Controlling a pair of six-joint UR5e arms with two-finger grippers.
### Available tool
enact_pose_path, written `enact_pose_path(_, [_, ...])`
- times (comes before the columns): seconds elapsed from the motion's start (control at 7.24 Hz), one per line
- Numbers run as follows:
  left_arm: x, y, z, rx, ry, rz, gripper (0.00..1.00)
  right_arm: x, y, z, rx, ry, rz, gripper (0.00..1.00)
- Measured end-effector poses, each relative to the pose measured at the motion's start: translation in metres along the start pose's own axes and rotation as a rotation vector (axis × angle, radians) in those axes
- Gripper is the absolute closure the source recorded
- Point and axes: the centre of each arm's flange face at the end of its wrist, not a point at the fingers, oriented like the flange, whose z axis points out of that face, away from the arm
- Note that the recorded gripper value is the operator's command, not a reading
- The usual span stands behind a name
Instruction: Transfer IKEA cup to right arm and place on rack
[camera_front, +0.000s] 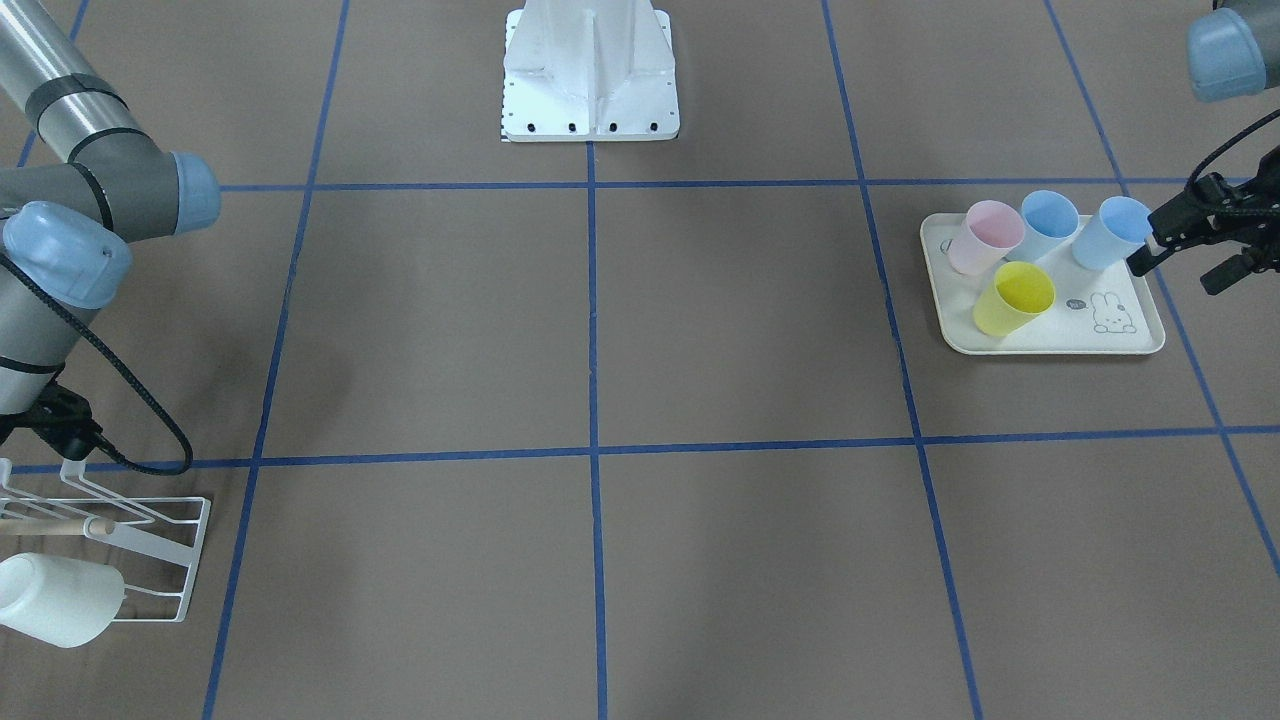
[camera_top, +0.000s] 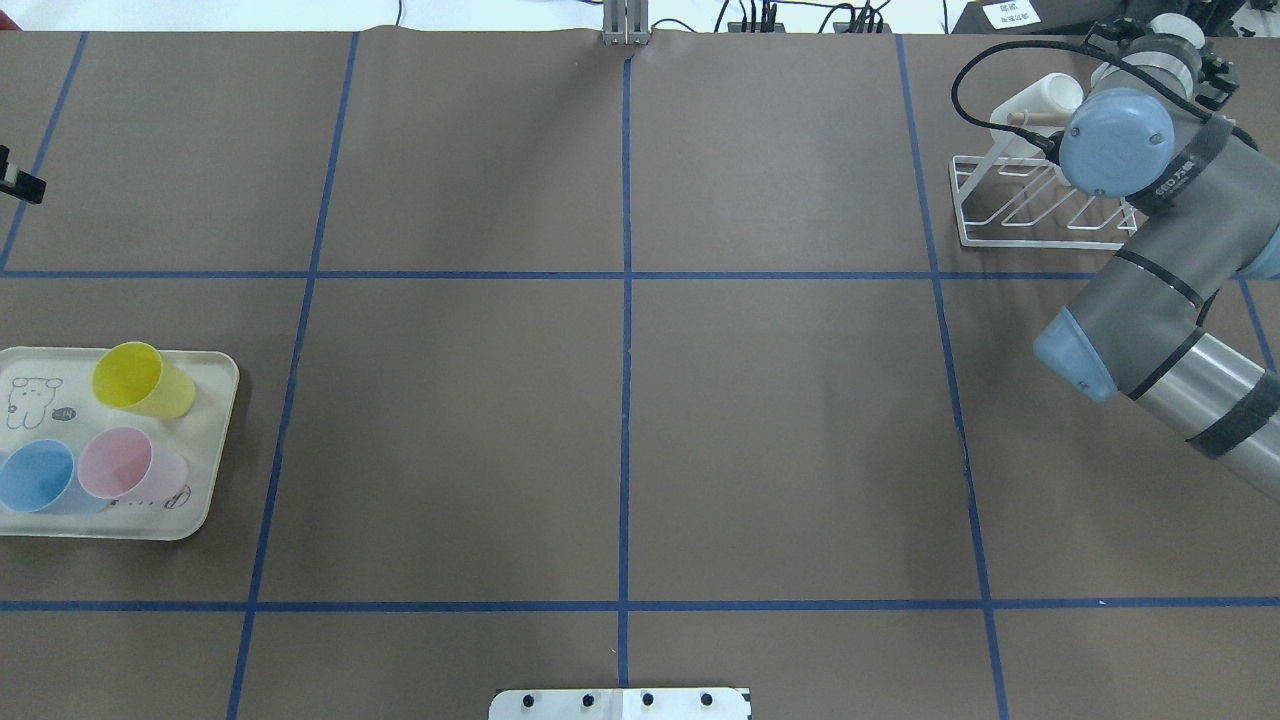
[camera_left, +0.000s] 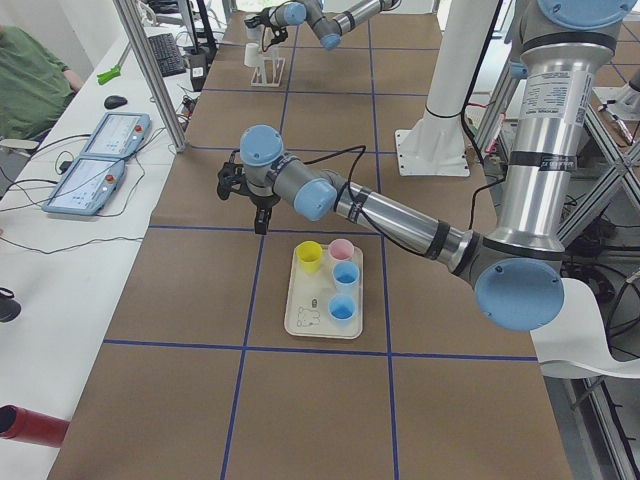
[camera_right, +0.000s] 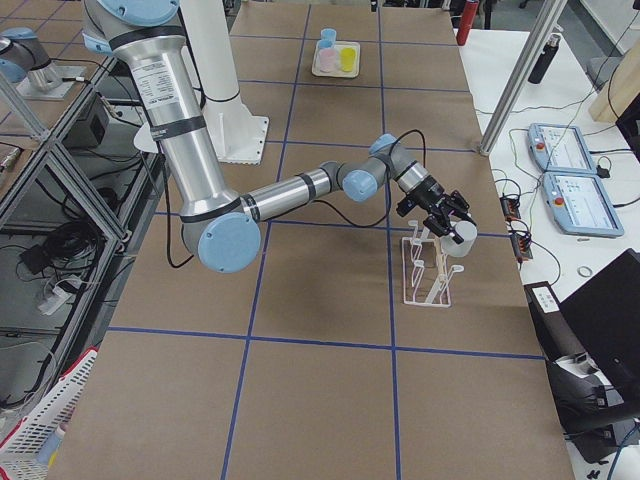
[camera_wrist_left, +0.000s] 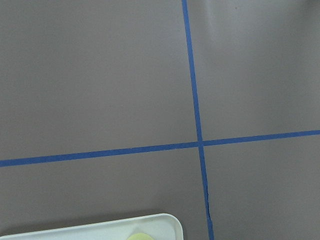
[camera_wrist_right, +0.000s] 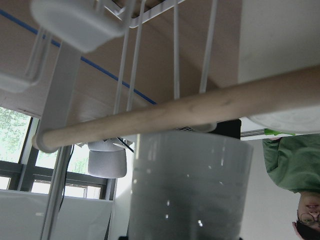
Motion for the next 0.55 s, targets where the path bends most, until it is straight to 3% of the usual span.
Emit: enact_pose_path(0.55, [-0.0010,-0.0006,0.0010,-0.002,-0.001,-0.001,0.00,0.0033,-0.0135,0.0017,-0.020,-0.006,-0.023,0.50])
